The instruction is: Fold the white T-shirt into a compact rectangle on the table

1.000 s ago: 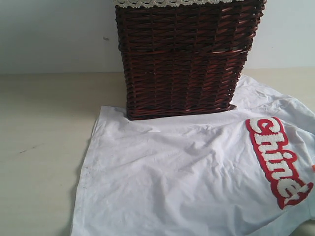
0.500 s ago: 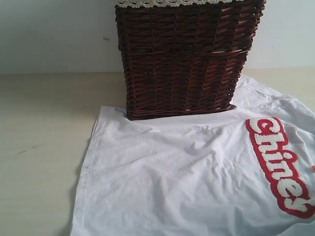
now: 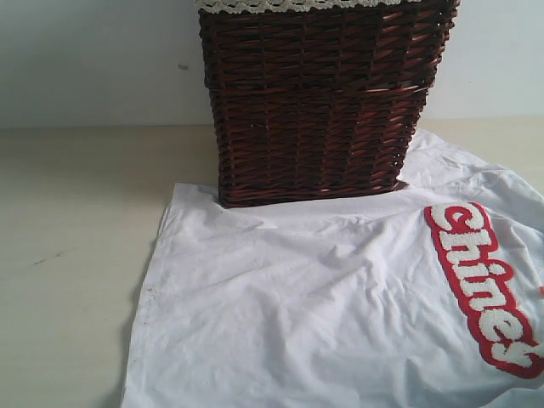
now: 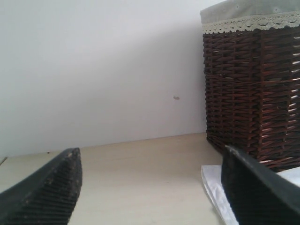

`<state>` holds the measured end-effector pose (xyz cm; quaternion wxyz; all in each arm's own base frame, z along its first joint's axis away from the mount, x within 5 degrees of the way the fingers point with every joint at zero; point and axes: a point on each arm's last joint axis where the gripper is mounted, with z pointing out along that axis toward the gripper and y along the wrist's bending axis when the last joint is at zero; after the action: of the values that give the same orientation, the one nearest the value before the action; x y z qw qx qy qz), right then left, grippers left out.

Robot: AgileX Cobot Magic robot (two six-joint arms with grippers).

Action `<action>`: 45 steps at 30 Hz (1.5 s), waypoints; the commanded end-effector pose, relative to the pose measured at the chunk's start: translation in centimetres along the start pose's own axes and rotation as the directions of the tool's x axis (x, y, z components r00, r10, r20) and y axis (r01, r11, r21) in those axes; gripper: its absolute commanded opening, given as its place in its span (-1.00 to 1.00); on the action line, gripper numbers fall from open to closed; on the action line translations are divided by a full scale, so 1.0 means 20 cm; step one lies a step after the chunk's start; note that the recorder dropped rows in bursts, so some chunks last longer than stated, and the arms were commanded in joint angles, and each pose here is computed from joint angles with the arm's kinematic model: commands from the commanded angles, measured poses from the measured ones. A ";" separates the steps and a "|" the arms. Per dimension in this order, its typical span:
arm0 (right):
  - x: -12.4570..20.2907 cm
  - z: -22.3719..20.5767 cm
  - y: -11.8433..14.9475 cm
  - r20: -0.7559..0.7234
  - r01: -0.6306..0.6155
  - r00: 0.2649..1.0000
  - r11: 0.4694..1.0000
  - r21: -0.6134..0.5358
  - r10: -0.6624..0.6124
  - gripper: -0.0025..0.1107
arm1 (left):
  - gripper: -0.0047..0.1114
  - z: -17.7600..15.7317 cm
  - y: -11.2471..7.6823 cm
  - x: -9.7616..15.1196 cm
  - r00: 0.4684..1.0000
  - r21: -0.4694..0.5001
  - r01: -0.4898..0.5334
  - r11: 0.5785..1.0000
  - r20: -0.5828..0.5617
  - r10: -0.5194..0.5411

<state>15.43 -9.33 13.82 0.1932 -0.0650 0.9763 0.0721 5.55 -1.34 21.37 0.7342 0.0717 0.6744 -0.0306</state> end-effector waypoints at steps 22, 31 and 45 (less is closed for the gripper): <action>-0.02 -0.09 0.13 0.046 0.050 0.998 0.982 -0.184 -0.042 -0.96 | 0.42 0.00 0.00 0.00 1.000 -0.004 0.007 1.000 0.003 -0.007; 0.08 -0.17 0.18 -0.110 0.264 0.950 0.939 -0.220 -0.293 -0.96 | 0.42 0.00 0.00 0.00 1.000 -0.004 0.007 1.000 0.003 -0.007; 0.16 -0.18 0.16 -0.231 0.418 0.845 0.865 -0.277 -0.482 -0.96 | 0.42 0.00 0.00 0.00 1.000 -0.004 0.007 1.000 0.003 -0.007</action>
<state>10.92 -7.02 16.16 0.0608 -0.3041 0.9426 0.1241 5.55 -1.34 21.37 0.7342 0.0717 0.6744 -0.0306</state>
